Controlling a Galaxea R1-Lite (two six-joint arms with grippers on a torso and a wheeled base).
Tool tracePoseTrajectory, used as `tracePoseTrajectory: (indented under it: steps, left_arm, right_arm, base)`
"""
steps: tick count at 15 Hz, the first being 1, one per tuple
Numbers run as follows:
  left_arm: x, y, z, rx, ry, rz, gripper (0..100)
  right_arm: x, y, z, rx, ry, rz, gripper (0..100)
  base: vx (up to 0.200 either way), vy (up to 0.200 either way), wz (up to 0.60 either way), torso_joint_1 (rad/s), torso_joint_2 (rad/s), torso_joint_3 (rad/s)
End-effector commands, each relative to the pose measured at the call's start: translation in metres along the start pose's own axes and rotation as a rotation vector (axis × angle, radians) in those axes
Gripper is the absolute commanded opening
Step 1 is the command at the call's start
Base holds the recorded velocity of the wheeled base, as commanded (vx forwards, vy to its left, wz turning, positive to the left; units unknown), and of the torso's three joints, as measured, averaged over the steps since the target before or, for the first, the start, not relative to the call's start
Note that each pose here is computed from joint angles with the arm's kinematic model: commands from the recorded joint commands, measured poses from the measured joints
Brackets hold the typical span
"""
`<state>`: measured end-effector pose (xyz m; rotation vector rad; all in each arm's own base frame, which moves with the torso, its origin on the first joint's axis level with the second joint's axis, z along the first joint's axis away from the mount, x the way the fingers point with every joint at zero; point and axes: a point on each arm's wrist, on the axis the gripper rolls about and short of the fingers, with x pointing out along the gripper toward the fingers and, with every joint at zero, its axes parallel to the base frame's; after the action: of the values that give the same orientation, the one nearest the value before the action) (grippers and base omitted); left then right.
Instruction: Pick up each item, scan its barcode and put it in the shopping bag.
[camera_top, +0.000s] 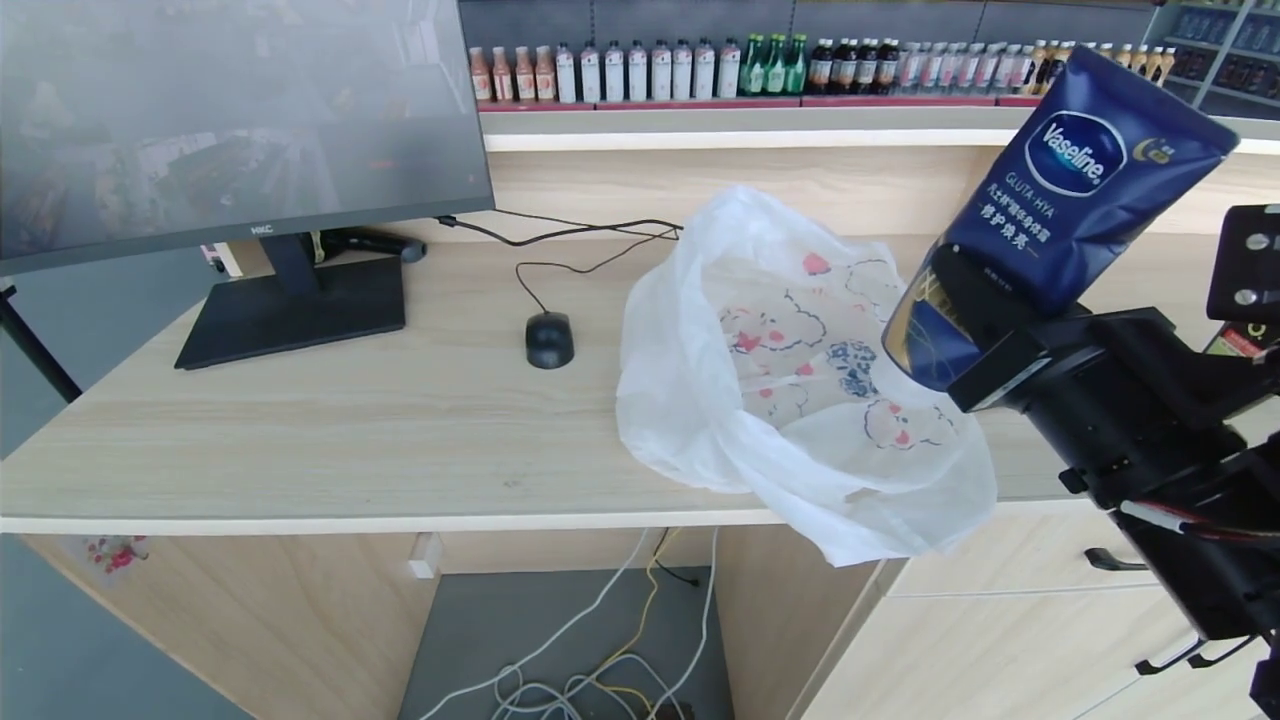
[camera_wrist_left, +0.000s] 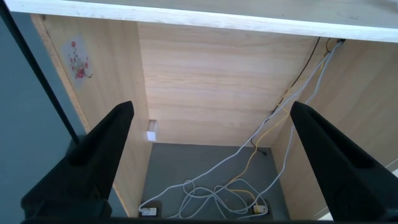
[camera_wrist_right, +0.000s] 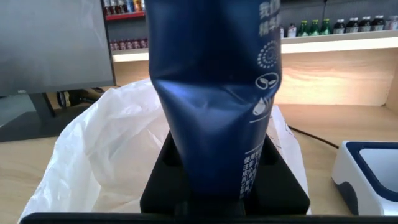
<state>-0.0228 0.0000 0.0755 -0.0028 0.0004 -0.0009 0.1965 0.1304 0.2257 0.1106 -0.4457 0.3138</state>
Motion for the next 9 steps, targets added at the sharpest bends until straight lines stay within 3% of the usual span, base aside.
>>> tracePoseTrajectory:
  steps: [1, 4, 9]
  left_arm:
    - [0.0, 0.0, 0.0, 0.0, 0.0, 0.001, 100]
    - [0.0, 0.0, 0.0, 0.0, 0.0, -0.001, 100]
    - [0.0, 0.0, 0.0, 0.0, 0.0, 0.001, 100]
  right_arm:
    - [0.001, 0.001, -0.002, 0.001, 0.005, 0.002, 0]
    - [0.023, 0.015, -0.016, 0.012, 0.008, 0.023, 0]
    - [0.078, 0.03, -0.036, 0.028, -0.061, 0.008, 0]
  base:
    - [0.0, 0.0, 0.0, 0.0, 0.0, 0.0]
    - [0.0, 0.0, 0.0, 0.0, 0.0, 0.0]
    - [0.0, 0.0, 0.0, 0.0, 0.0, 0.0]
